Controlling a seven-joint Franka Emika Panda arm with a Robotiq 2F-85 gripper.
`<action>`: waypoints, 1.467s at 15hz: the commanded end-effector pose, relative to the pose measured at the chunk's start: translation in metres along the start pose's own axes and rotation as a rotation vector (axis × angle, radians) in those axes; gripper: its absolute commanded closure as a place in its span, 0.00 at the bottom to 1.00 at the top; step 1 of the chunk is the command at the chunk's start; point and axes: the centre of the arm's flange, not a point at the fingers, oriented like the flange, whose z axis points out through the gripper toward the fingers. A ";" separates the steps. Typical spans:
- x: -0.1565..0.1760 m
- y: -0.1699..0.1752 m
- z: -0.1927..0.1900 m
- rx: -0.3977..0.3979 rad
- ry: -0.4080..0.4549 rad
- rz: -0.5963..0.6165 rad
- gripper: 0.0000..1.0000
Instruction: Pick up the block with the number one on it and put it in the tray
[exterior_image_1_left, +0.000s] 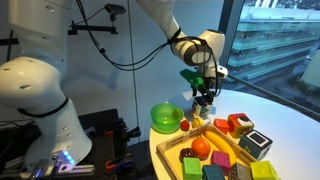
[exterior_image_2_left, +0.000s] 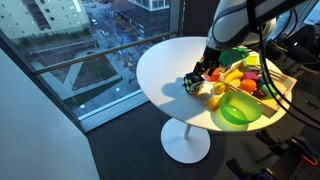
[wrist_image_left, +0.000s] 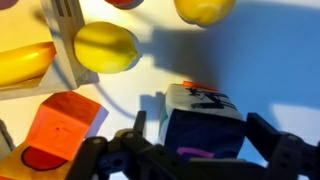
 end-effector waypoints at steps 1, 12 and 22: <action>0.012 -0.005 0.000 0.025 0.024 0.022 0.00; 0.017 -0.008 0.009 0.023 0.049 0.019 0.00; 0.016 -0.009 0.024 0.021 0.075 0.016 0.00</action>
